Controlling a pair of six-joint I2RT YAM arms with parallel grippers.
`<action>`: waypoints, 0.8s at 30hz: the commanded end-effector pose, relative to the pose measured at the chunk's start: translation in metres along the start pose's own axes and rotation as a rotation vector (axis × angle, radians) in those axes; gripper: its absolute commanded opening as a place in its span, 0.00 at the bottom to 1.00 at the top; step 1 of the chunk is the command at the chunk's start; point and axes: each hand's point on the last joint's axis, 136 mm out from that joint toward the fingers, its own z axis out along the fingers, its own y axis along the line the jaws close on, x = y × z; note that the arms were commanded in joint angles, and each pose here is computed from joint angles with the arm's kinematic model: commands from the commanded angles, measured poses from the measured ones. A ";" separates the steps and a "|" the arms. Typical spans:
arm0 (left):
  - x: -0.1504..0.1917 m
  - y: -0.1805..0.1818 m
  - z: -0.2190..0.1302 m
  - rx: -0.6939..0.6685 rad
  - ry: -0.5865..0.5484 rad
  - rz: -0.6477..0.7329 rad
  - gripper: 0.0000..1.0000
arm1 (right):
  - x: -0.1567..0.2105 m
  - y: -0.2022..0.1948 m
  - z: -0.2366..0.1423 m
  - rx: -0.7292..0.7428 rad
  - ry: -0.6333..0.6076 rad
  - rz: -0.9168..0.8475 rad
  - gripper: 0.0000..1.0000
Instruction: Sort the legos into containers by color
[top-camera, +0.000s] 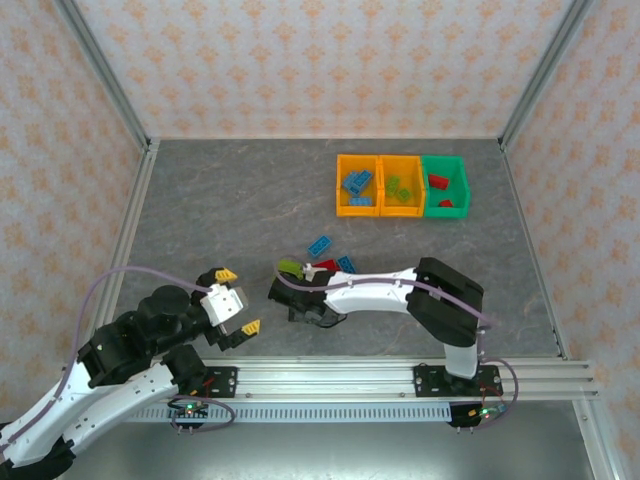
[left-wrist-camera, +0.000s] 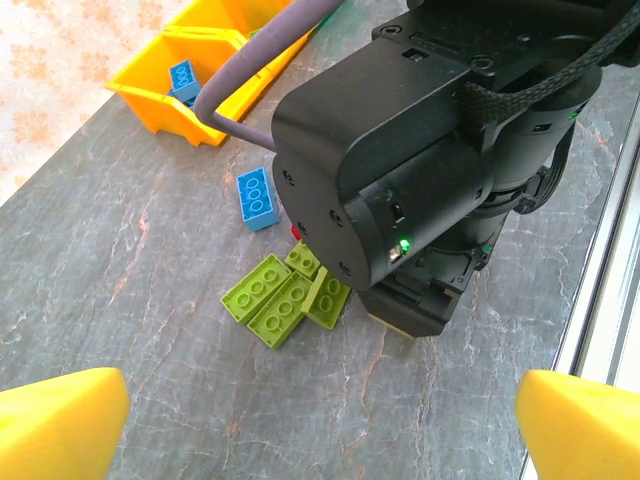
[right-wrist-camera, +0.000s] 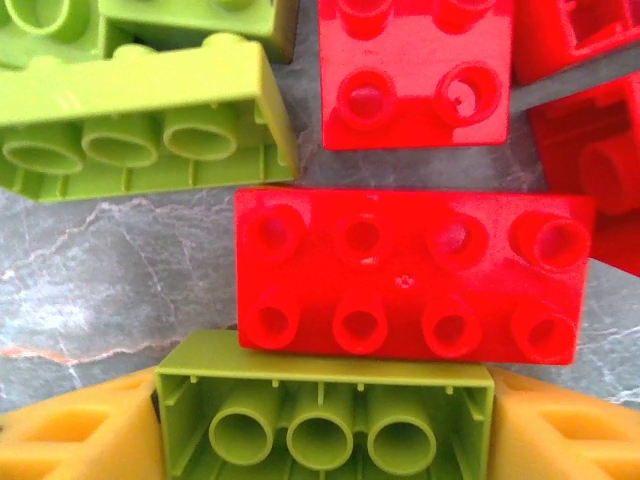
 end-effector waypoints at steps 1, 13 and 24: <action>-0.005 -0.002 0.002 0.012 -0.026 0.032 1.00 | -0.004 -0.017 -0.005 0.054 -0.057 0.001 0.60; -0.093 -0.016 0.026 0.240 -0.095 -0.022 1.00 | -0.065 -0.059 -0.114 -0.090 -0.408 0.058 0.54; -0.185 0.037 0.103 0.070 -0.162 -0.012 1.00 | -0.221 -0.194 -0.138 -0.016 -0.542 0.366 0.54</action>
